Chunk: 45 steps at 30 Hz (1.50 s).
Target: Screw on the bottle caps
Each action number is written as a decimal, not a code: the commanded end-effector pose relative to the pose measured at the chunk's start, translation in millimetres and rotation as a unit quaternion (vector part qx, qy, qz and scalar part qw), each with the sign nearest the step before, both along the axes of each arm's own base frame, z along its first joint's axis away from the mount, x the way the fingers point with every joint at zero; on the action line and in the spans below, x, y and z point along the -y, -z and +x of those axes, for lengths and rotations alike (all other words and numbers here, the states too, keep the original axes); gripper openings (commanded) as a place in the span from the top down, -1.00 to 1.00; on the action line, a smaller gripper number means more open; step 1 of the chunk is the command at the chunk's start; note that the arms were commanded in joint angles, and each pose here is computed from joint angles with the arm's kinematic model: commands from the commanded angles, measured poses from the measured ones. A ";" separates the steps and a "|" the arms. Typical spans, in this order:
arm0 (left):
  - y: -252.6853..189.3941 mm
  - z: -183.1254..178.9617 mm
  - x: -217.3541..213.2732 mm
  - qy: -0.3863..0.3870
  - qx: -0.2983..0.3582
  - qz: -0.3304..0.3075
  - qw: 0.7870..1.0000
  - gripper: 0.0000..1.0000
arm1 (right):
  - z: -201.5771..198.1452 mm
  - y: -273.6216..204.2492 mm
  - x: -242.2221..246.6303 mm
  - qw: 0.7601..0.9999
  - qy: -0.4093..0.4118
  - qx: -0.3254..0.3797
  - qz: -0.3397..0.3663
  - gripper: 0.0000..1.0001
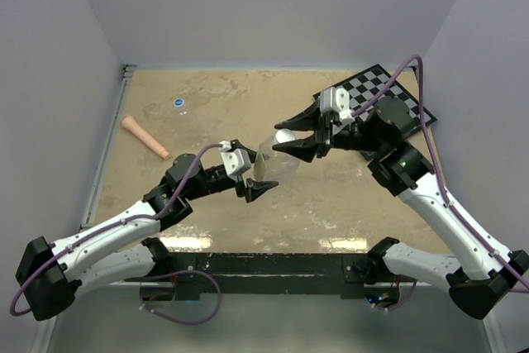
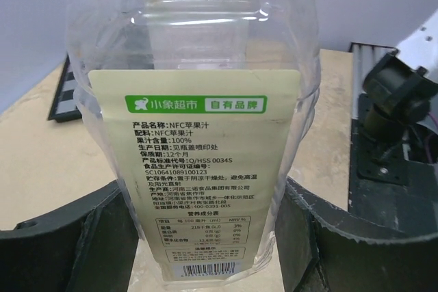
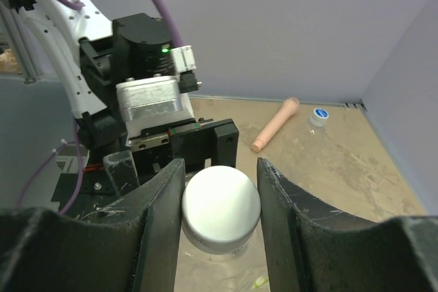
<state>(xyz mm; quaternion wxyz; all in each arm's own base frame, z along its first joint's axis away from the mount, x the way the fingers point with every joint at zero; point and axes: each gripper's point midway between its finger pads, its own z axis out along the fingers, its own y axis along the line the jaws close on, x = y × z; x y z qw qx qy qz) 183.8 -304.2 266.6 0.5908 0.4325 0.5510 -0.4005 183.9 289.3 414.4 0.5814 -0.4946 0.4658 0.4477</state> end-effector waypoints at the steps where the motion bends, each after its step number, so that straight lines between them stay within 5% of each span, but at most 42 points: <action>1: -66.2 18.0 -6.3 -0.108 0.088 -0.061 0.988 1.00 | 40.6 12.6 0.1 0.995 0.090 -0.048 -0.010 1.00; 11: -68.7 39.2 -8.3 -0.252 0.059 -0.088 0.962 1.00 | 88.0 39.4 13.8 0.967 0.225 -0.117 -0.009 1.00; 15: -55.0 38.4 0.5 -0.239 0.048 -0.054 0.968 1.00 | 80.8 29.5 15.4 0.968 0.218 -0.120 0.007 1.00; 17: -41.9 39.2 0.9 -0.230 0.037 -0.022 0.972 1.00 | 72.6 16.8 18.9 0.971 0.211 -0.112 0.013 0.24; 19: -28.5 38.0 1.1 -0.192 0.016 0.005 0.981 1.00 | 61.3 1.3 23.4 0.975 0.200 -0.092 0.017 -0.21; 25: -1.6 32.6 -20.5 -0.114 0.000 0.071 0.991 1.00 | 23.8 -20.8 31.1 0.989 0.144 -0.031 0.008 -0.59; 31: 11.2 0.2 -28.6 -0.007 0.010 0.140 0.990 1.00 | 1.3 -1.7 35.3 0.994 0.096 0.006 -0.054 -0.63; 45: 8.9 -16.4 -33.2 0.052 0.027 0.161 0.985 1.00 | -30.3 22.1 55.1 0.988 0.055 0.079 -0.120 -0.54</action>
